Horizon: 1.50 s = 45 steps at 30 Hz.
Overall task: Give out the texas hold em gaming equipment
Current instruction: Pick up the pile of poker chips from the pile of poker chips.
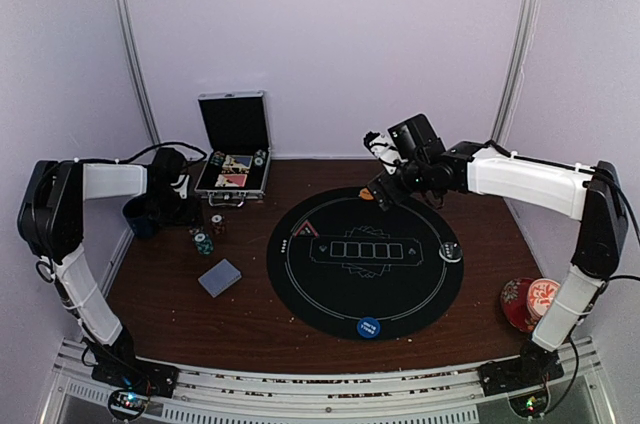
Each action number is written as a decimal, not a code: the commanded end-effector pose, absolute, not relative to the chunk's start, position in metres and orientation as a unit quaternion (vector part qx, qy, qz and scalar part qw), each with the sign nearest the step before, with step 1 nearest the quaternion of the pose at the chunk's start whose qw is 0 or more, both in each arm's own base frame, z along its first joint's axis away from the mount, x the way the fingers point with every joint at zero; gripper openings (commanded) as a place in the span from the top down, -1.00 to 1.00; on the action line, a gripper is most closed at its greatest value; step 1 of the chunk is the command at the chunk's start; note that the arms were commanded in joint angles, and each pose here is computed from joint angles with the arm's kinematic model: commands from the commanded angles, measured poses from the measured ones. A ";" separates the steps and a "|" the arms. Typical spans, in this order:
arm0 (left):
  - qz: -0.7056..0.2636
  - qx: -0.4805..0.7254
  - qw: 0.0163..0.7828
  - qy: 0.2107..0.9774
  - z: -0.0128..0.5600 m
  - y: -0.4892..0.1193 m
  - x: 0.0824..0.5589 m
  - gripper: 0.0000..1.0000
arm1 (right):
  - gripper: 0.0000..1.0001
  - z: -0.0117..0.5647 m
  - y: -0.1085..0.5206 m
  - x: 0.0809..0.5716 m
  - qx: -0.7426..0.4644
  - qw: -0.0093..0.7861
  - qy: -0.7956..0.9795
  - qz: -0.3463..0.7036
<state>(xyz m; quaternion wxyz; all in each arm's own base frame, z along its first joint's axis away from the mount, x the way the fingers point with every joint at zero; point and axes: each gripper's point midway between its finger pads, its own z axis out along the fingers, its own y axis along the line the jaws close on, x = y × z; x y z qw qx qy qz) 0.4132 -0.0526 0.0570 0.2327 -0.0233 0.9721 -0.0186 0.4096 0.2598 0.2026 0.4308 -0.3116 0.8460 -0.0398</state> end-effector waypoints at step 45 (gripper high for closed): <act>-0.021 -0.018 0.268 0.963 0.072 -0.052 0.432 0.07 | -1.00 0.185 0.264 0.412 -0.313 0.416 0.853 -0.032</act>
